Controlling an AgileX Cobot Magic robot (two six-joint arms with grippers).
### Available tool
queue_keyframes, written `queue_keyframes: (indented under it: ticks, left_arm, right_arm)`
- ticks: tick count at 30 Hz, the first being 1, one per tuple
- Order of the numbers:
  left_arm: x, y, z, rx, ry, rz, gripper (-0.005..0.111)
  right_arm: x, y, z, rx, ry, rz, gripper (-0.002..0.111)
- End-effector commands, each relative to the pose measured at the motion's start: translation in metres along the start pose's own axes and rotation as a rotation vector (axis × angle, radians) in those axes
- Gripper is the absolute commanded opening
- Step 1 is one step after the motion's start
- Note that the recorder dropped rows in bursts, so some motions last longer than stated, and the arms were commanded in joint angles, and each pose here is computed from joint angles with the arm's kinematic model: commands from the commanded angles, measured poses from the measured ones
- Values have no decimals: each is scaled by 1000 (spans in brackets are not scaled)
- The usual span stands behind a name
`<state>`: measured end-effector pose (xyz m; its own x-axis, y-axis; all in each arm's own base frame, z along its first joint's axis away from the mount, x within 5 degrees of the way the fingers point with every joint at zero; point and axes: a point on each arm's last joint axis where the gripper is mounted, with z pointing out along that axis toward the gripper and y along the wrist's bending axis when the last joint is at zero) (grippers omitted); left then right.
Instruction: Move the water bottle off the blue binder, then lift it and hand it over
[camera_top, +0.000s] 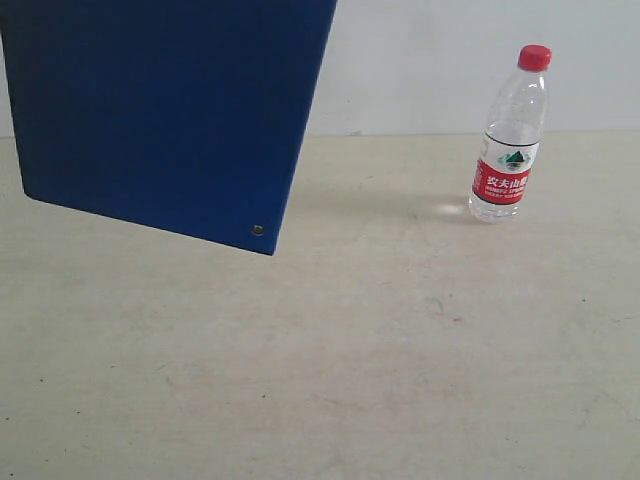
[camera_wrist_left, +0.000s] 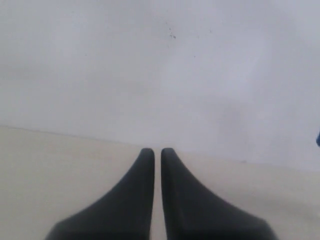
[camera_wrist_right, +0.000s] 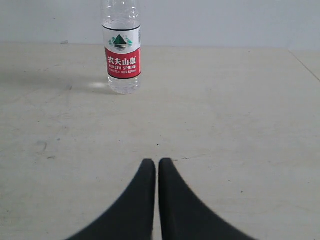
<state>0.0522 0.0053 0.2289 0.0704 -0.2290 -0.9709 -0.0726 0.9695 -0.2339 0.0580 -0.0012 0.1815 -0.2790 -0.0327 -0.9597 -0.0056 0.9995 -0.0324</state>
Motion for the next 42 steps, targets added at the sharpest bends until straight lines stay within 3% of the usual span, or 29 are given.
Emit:
queue_keyframes:
  ticks: [1, 6, 12, 42]
  left_arm:
    - [10, 4, 0, -45, 76, -84, 4]
    - [44, 13, -1, -119, 273, -134, 4]
    - [46, 13, -2, -68, 319, 210, 4]
    - [46, 11, -2, -31, 318, 200, 4]
  right_arm:
    - [-1, 0, 0, -4, -9, -12, 0]
    - [-1, 0, 0, -4, -8, -12, 0]
    - [-1, 0, 0, -4, -8, -12, 0]
    - [-5, 0, -5, -1, -83, -14, 0]
